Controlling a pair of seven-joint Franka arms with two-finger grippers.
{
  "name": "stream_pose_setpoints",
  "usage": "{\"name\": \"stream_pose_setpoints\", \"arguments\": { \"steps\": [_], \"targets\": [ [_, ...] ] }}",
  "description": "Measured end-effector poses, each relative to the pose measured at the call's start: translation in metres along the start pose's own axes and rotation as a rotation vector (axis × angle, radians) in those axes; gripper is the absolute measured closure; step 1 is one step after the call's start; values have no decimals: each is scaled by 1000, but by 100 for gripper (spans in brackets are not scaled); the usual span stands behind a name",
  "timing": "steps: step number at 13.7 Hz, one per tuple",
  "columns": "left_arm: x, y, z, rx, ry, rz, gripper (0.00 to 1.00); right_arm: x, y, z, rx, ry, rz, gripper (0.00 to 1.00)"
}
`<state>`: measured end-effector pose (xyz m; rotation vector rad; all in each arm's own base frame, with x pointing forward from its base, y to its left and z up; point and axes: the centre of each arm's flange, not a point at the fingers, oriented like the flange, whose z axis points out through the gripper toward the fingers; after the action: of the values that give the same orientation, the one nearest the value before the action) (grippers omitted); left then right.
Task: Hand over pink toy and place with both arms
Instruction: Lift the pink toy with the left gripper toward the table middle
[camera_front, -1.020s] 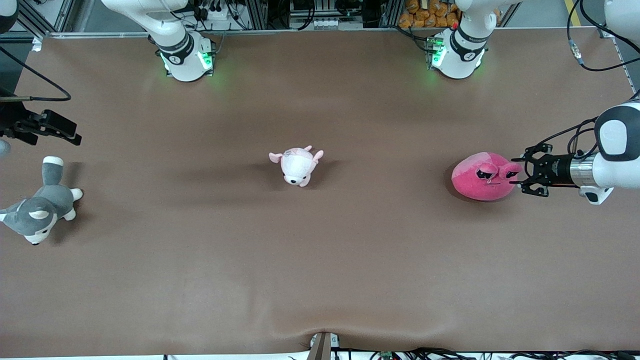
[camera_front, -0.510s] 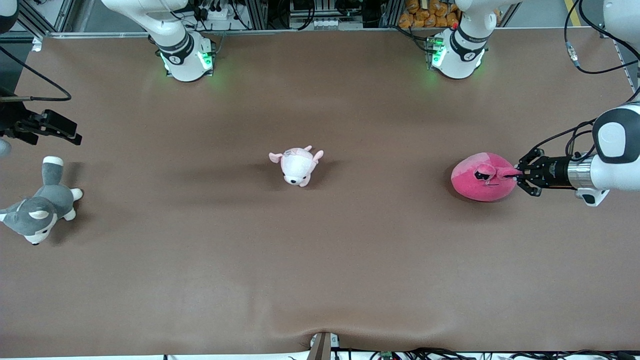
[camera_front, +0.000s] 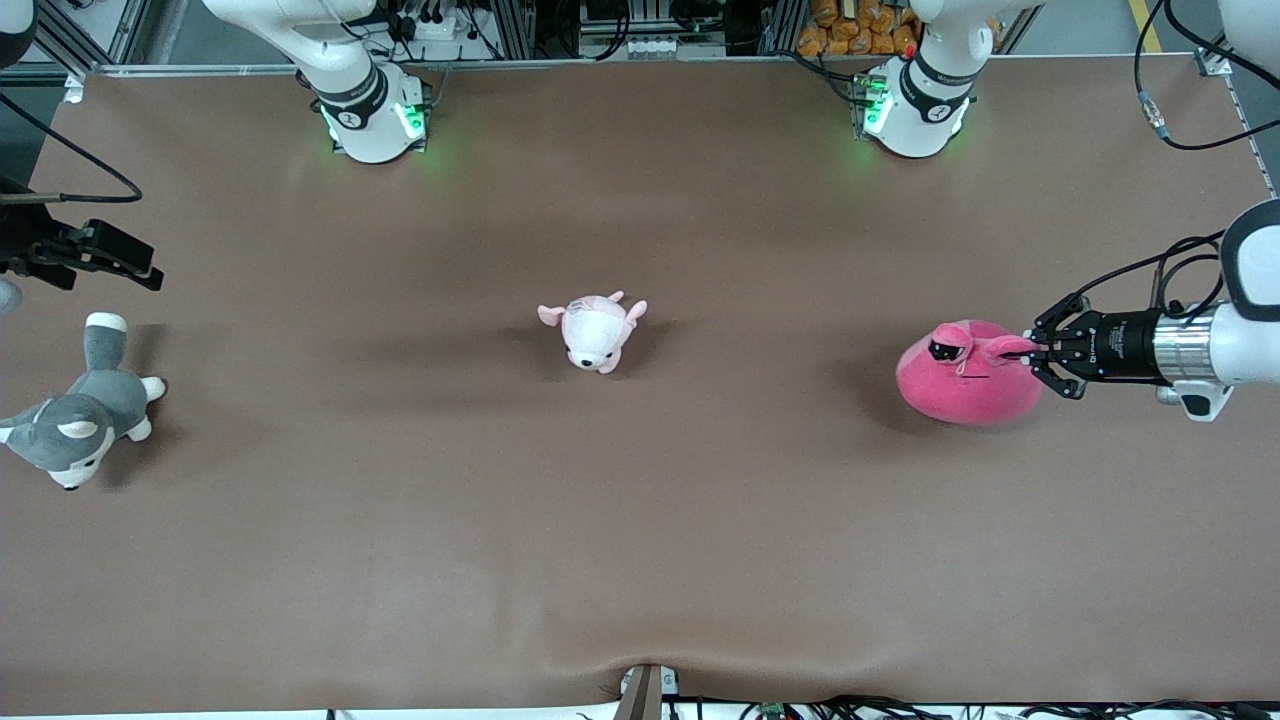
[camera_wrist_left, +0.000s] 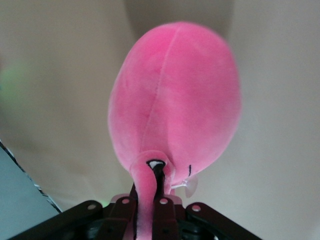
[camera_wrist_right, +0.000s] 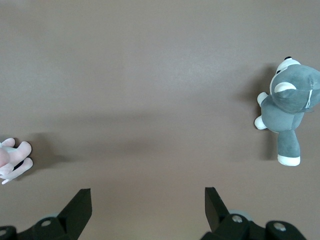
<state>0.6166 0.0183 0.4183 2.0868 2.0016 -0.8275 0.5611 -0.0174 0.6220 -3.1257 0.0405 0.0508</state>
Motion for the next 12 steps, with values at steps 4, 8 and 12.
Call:
{"name": "stream_pose_setpoints", "arguments": {
  "steps": [4, 8, 12],
  "targets": [
    [-121, -4, -36, -45, 8, 0, 89, 0, 0, 0, 0, 0, 0, 0],
    [-193, -19, -34, -35, -25, -21, 89, 0, 0, 0, 0, 0, 1, 0],
    [-271, -38, -23, -32, -50, -73, 89, 1, -4, -1, 1, 6, -6, 0]
  ]
}}
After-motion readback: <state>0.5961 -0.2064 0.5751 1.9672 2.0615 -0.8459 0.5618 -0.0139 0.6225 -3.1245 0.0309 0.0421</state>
